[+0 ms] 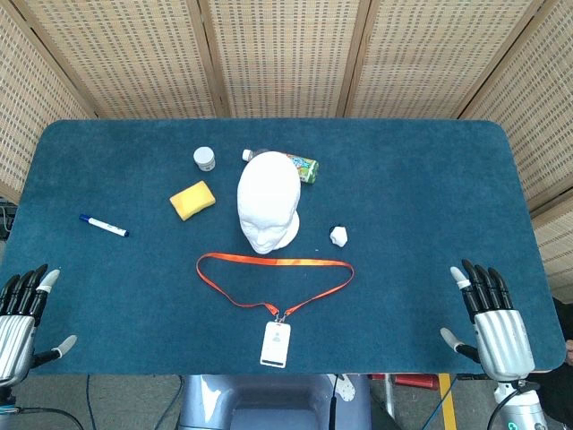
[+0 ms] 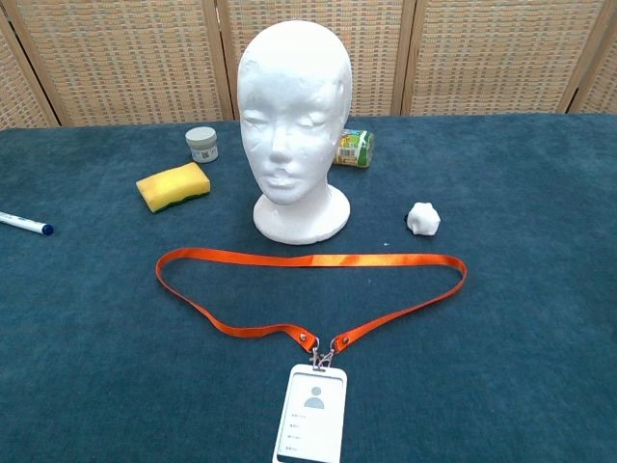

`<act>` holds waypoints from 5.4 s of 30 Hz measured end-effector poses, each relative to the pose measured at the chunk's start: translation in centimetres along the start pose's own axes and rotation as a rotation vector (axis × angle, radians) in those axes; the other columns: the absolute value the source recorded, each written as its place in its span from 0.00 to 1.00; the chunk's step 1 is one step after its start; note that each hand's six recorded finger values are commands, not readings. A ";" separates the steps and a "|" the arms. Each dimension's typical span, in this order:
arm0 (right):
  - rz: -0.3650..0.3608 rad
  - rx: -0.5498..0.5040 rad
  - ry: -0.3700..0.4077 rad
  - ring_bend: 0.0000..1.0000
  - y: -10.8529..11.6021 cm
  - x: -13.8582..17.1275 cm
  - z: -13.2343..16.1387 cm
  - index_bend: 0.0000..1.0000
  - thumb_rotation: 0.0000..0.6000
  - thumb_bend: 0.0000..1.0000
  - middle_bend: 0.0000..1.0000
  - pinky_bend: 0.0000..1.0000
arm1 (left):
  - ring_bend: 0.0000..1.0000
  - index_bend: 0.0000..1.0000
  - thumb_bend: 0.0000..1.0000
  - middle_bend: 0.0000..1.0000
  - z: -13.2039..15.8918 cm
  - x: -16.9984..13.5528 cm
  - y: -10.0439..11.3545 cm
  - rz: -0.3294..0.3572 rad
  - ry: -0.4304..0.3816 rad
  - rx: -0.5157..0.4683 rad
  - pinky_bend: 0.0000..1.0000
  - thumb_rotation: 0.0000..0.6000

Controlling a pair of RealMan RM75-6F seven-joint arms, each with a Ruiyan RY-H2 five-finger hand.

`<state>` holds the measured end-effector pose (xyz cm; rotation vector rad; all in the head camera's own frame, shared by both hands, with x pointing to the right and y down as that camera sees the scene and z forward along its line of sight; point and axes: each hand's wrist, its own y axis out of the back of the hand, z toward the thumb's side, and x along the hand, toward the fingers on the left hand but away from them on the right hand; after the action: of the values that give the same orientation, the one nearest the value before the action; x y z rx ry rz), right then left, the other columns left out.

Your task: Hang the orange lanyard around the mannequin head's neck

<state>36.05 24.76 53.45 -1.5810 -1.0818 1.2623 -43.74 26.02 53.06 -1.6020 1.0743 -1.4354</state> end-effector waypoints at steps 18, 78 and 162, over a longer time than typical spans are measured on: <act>0.096 -0.044 0.066 0.00 -2.5 -3.3 1.4 0.28 1.00 0.06 0.00 0.00 | 0.00 0.00 0.00 0.00 0.2 0.2 -0.2 0.003 0.004 0.016 0.00 1.00; 0.400 0.121 -0.027 0.00 -19.4 -18.2 12.7 0.58 1.00 0.42 0.00 0.00 | 0.00 0.00 0.00 0.00 -0.8 2.4 -1.9 -0.050 0.077 0.039 0.00 1.00; 0.327 0.032 0.067 0.00 -16.5 -18.7 12.5 0.71 1.00 0.48 0.01 0.00 | 0.00 0.59 0.38 0.00 20.7 22.8 -18.2 -0.335 -0.224 0.115 0.00 1.00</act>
<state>19.28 12.83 72.30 -1.8136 -0.7768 1.4193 -20.34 11.85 76.11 -1.8689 0.6046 -1.4550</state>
